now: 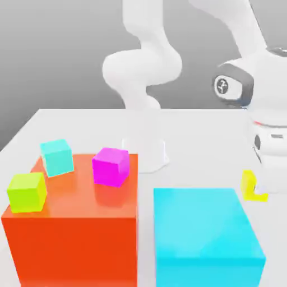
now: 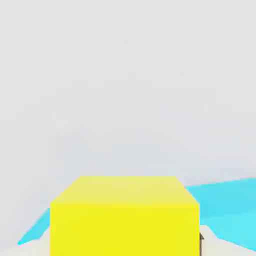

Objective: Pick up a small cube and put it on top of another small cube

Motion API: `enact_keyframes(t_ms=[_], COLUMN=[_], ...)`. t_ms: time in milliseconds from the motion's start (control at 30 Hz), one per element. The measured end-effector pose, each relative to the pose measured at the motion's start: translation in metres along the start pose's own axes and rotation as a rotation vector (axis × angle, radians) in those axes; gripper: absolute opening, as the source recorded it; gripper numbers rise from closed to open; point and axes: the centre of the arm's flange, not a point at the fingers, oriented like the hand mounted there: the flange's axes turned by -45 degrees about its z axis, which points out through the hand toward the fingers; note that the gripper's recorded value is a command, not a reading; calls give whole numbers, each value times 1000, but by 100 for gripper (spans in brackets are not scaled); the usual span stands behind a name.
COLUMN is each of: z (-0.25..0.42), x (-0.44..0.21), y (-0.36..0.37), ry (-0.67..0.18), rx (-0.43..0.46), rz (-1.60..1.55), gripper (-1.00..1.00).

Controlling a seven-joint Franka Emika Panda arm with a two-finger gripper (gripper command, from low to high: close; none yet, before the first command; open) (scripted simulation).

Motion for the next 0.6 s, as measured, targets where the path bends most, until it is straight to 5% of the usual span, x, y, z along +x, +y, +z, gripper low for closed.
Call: enact_keyframes(t_ms=[333, 467, 500, 600], z=[-132, -107, -94, -94], x=[-229, -266, -267, -267], y=[77, 74, 73, 73], ry=[6, 11, 11, 11], rx=[21, 28, 28, 28], rz=[339, 391, 392, 392], gripper=[-100, -100, 100, 100])
